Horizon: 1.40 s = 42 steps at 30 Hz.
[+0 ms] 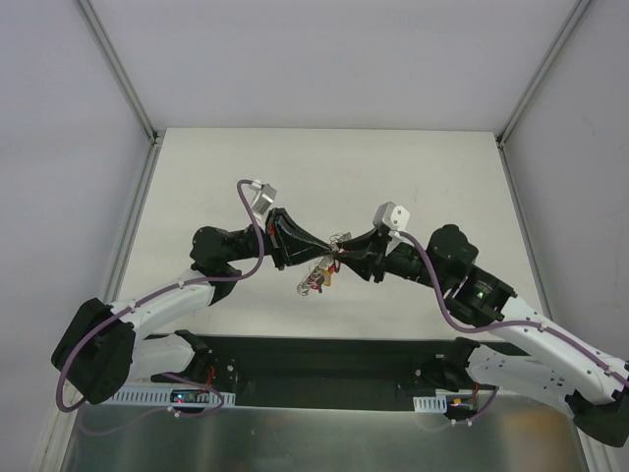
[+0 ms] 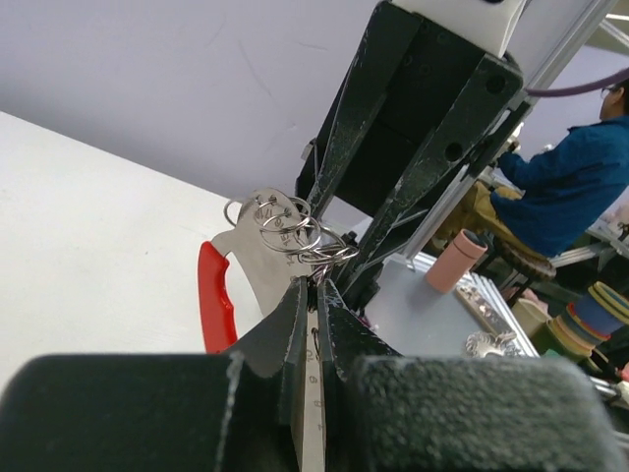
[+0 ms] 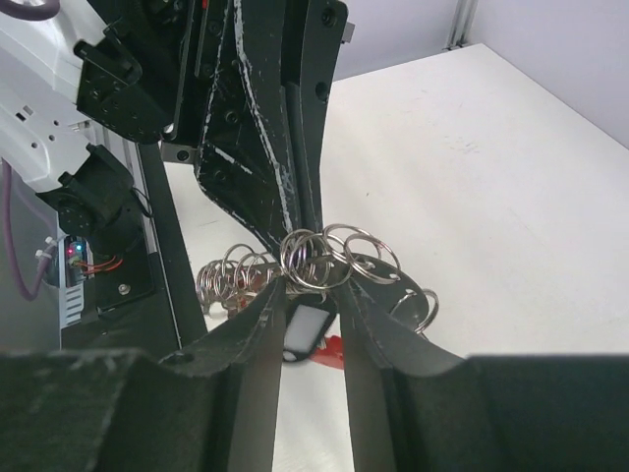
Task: Remove the keys from the keyring
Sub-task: Adjust the key on the keyring.
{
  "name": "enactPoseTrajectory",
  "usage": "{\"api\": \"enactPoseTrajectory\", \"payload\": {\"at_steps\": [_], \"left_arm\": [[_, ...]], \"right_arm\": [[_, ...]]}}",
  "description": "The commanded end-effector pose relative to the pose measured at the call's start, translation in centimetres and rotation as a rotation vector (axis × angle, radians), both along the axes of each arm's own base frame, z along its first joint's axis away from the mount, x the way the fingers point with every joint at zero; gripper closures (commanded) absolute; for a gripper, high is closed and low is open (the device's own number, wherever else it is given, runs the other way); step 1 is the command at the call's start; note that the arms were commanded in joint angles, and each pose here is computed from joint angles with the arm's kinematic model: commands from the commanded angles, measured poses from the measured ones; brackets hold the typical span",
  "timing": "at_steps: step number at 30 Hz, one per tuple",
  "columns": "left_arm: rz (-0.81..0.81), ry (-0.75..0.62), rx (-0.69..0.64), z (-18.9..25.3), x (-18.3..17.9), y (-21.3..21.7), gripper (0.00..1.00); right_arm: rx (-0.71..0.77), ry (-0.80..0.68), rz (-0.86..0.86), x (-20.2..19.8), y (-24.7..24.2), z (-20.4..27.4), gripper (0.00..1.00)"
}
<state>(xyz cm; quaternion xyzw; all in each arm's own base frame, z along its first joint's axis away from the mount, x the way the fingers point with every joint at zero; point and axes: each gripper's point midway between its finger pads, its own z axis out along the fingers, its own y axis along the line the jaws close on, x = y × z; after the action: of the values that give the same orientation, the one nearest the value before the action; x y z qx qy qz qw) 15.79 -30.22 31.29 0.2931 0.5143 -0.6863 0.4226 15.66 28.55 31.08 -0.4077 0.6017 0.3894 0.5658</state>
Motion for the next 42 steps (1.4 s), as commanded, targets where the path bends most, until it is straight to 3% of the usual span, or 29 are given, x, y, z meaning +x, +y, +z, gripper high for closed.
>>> {"api": "enactPoseTrajectory", "payload": {"at_steps": [1, 6, 18, 25, 37, 42], "left_arm": [[-0.078, -0.158, -0.007, 1.3, -1.3, -0.2, 1.0], [-0.085, -0.147, 0.023, 0.8, -1.2, -0.3, 1.0], [-0.109, -0.193, 0.069, -0.2, -1.8, -0.1, 1.0], [-0.121, -0.331, 0.076, -0.2, -3.3, 0.4, 1.0], [-0.117, -0.322, 0.07, 0.1, -3.4, 0.4, 1.0], [-0.057, -0.236, 0.094, -0.2, -1.9, -0.1, 1.0]], "right_arm": [[0.099, -0.047, -0.061, 0.8, -0.5, 3.8, 0.69], [0.112, -0.015, -0.147, 1.6, -1.8, 4.0, 0.64], [0.129, 0.065, -0.233, 2.7, -2.3, 4.0, 0.68], [0.09, 0.14, -0.281, 3.5, -2.1, 2.9, 0.69], [0.038, 0.224, -0.267, 3.5, -1.0, 1.1, 0.69], [0.019, 0.229, -0.294, 3.2, -2.2, 1.7, 0.68]]}}
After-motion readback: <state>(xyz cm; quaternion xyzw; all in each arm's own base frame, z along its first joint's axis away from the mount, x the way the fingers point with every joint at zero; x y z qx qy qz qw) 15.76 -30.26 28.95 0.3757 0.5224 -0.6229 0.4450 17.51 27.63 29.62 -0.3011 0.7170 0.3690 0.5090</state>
